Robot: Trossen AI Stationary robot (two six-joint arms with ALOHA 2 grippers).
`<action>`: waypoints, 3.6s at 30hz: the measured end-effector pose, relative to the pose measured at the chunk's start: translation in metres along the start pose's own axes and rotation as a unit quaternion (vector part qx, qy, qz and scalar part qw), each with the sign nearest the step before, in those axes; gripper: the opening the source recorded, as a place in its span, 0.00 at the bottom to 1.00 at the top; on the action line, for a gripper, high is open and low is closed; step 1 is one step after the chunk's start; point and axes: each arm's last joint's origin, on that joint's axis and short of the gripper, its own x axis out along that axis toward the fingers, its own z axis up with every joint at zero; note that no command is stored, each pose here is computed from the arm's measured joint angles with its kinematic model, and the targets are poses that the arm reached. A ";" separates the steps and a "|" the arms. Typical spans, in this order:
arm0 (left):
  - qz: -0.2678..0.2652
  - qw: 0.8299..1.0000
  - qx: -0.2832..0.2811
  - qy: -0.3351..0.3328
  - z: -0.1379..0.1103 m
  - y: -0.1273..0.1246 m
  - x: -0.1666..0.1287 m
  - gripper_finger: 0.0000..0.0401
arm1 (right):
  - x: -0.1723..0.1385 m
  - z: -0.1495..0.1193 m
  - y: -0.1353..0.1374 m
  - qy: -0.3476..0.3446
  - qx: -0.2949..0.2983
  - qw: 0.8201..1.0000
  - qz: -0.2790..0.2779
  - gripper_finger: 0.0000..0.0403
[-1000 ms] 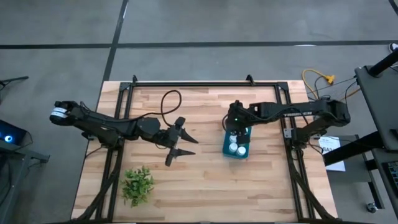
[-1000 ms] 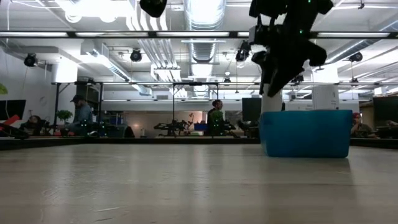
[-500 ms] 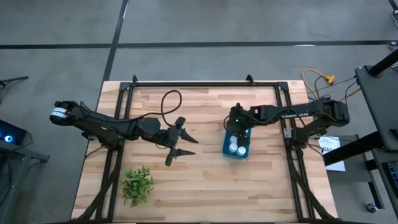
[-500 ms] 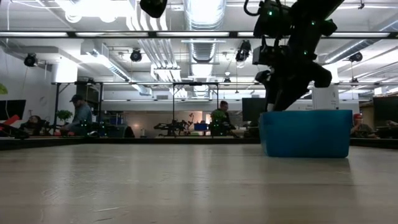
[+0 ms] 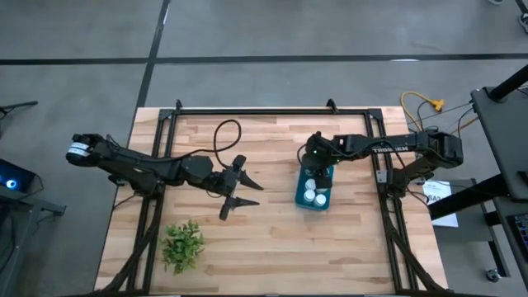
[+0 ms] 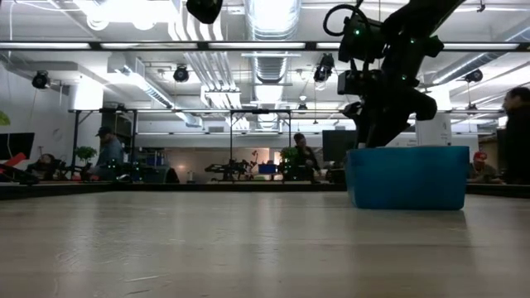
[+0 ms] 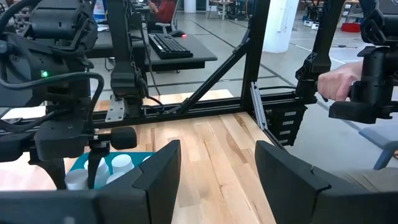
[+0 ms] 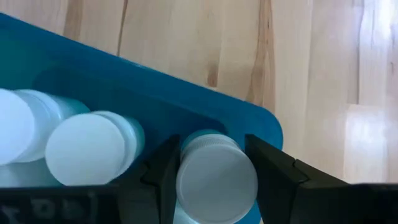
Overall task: Pick and place pill bottles into a basket
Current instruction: Put the white medicine bottle into the blue bin, then return to Home Position
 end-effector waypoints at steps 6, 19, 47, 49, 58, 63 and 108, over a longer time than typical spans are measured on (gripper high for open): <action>0.000 1.000 0.000 0.000 0.000 0.000 0.000 0.47 | 0.001 -0.002 0.000 -0.001 0.004 1.000 0.012 0.36; 0.000 1.000 0.000 0.000 0.000 0.000 0.000 0.47 | 0.019 -0.002 0.000 0.021 0.006 1.000 0.022 0.36; 0.000 1.000 0.000 0.000 0.000 0.000 0.000 0.47 | 0.021 -0.004 0.000 0.032 0.016 0.999 0.020 0.53; 0.000 1.000 0.000 0.000 0.000 0.000 0.000 0.47 | 0.020 -0.004 0.000 0.031 0.014 0.999 0.020 0.56; 0.000 1.000 0.000 0.000 0.000 0.000 0.000 0.47 | 0.020 -0.004 0.000 0.030 0.010 0.999 0.021 0.60; 0.000 1.000 0.000 0.000 0.000 0.000 0.000 0.47 | 0.019 -0.004 0.000 0.027 0.005 0.999 0.020 0.58; 0.115 0.991 0.052 -0.034 -0.035 0.019 -0.075 0.01 | -0.158 -0.035 0.054 -0.530 -0.088 0.839 0.088 0.18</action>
